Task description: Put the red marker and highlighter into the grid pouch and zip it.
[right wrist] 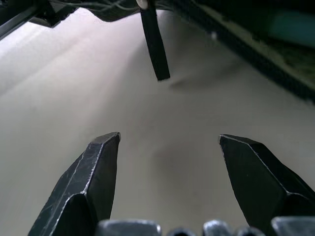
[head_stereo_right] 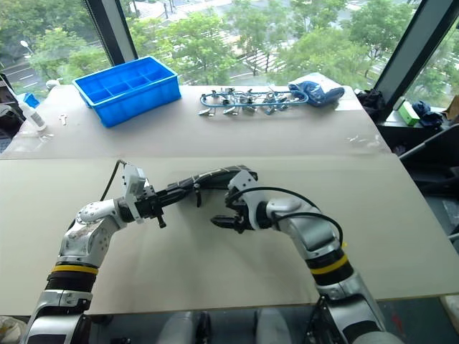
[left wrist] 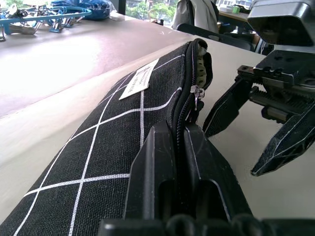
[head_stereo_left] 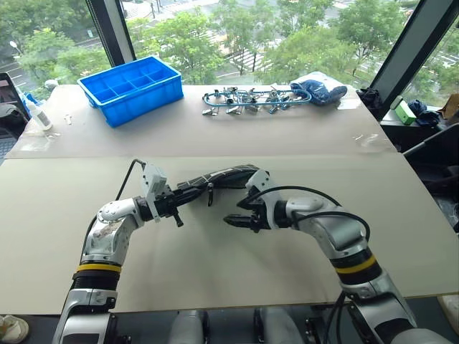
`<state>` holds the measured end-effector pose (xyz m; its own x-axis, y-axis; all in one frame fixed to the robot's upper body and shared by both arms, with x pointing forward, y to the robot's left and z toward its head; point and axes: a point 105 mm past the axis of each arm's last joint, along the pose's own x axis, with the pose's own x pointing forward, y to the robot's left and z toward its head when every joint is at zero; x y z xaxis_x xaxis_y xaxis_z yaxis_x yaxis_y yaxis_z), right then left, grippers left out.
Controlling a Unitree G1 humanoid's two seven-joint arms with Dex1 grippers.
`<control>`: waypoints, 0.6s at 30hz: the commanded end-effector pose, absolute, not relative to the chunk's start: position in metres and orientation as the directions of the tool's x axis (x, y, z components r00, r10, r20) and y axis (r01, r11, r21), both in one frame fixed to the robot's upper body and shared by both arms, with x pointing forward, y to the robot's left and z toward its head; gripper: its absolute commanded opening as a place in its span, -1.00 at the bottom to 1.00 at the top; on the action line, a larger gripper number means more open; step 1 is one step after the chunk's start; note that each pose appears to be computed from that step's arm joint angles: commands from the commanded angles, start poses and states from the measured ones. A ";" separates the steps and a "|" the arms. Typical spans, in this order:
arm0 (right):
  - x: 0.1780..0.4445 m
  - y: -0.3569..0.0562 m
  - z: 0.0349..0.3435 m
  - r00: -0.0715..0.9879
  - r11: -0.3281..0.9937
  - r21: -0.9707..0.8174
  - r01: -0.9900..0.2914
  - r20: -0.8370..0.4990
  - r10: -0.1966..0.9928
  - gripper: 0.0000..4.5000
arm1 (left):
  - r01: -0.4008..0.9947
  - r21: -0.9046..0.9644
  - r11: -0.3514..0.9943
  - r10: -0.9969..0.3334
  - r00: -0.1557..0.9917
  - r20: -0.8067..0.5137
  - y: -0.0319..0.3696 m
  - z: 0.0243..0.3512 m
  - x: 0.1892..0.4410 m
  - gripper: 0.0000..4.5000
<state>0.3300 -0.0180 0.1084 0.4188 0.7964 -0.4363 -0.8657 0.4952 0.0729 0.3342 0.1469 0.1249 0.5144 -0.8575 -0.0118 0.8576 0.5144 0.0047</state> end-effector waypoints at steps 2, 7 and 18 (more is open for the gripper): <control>0.350 0.007 0.130 0.465 0.506 0.018 -0.862 -0.368 0.806 0.59 | 0.865 0.034 0.500 -0.866 0.500 0.018 0.144 0.137 0.333 -1.00; 0.354 0.024 0.138 0.458 0.494 0.023 -0.869 -0.339 0.822 0.59 | 0.862 0.033 0.506 -0.862 0.506 0.019 0.145 0.136 0.332 -1.00; 0.352 0.018 0.143 0.447 0.467 -0.019 -0.884 -0.329 0.832 -0.42 | 0.858 0.032 0.513 -0.858 0.512 0.025 0.145 0.136 0.333 -1.00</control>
